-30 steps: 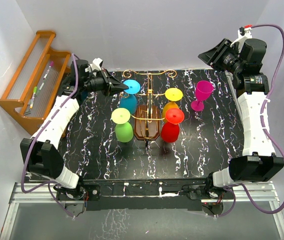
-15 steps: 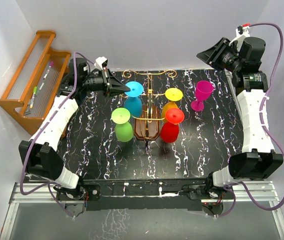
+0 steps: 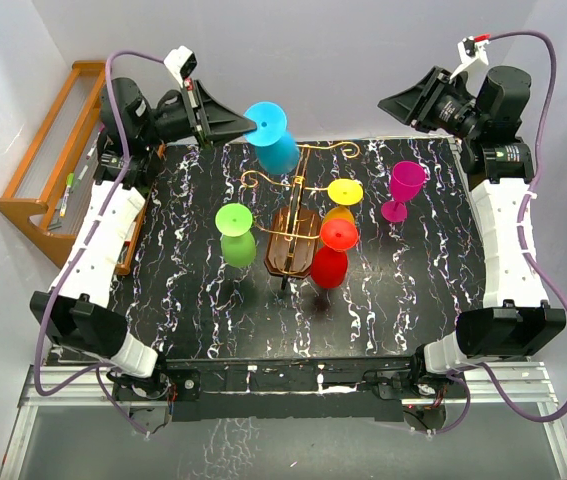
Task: Take the wine glass off the wine glass rack
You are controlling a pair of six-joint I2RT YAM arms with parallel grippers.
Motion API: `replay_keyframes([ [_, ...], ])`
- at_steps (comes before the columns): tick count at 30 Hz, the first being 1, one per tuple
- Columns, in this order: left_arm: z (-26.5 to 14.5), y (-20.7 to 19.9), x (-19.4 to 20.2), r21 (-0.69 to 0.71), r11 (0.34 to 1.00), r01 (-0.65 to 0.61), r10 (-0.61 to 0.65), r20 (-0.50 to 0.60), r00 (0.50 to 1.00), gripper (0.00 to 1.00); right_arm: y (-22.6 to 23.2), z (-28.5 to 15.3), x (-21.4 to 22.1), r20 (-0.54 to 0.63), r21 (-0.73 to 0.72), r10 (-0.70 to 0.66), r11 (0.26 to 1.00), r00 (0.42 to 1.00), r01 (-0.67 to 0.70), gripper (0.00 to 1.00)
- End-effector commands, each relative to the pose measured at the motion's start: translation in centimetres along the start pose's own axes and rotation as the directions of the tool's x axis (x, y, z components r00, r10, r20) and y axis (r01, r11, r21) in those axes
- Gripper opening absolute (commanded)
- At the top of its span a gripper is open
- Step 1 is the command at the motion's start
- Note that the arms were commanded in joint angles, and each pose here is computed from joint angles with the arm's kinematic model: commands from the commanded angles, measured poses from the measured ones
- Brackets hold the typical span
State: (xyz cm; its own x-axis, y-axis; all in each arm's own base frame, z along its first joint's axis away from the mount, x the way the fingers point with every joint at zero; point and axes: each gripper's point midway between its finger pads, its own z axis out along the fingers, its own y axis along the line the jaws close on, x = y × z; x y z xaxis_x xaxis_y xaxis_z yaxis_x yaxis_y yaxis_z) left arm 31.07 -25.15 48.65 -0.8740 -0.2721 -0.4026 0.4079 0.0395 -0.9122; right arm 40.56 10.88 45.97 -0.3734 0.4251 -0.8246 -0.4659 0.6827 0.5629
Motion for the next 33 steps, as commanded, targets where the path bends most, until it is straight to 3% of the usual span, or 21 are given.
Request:
replay_keyframes([
  [1,0.0,-3.9,-1.3,0.092,0.991,-0.098,0.095,0.037,0.995,0.0,2.9,-0.7,-2.3,0.065,-0.089,-0.105,0.99,0.992,0.11,0.35],
  [7,1.0,-2.9,-3.3,0.072,0.967,-0.243,0.238,0.074,0.969,0.0,6.5,-0.7,-1.5,0.025,-0.3,-0.119,0.946,0.993,0.121,0.38],
  [15,4.2,0.1,-8.1,0.014,0.929,-0.37,0.368,0.088,0.926,0.0,15.3,0.1,2.4,-0.146,-0.641,-0.197,0.765,0.969,0.059,0.47],
  [20,5.6,1.3,-8.8,0.029,0.938,-0.345,0.343,0.068,0.937,0.0,15.9,1.4,3.2,-0.184,-0.665,-0.194,0.747,0.964,0.024,0.47],
  [26,6.0,0.6,-6.9,0.068,0.94,-0.335,0.333,0.037,0.942,0.0,15.5,3.1,4.5,-0.236,-0.669,-0.185,0.743,0.954,-0.021,0.48],
  [33,5.2,-1.0,-5.7,0.073,0.926,-0.369,0.367,0.042,0.929,0.0,14.6,5.2,5.9,-0.275,-0.629,-0.178,0.776,0.945,-0.037,0.48],
])
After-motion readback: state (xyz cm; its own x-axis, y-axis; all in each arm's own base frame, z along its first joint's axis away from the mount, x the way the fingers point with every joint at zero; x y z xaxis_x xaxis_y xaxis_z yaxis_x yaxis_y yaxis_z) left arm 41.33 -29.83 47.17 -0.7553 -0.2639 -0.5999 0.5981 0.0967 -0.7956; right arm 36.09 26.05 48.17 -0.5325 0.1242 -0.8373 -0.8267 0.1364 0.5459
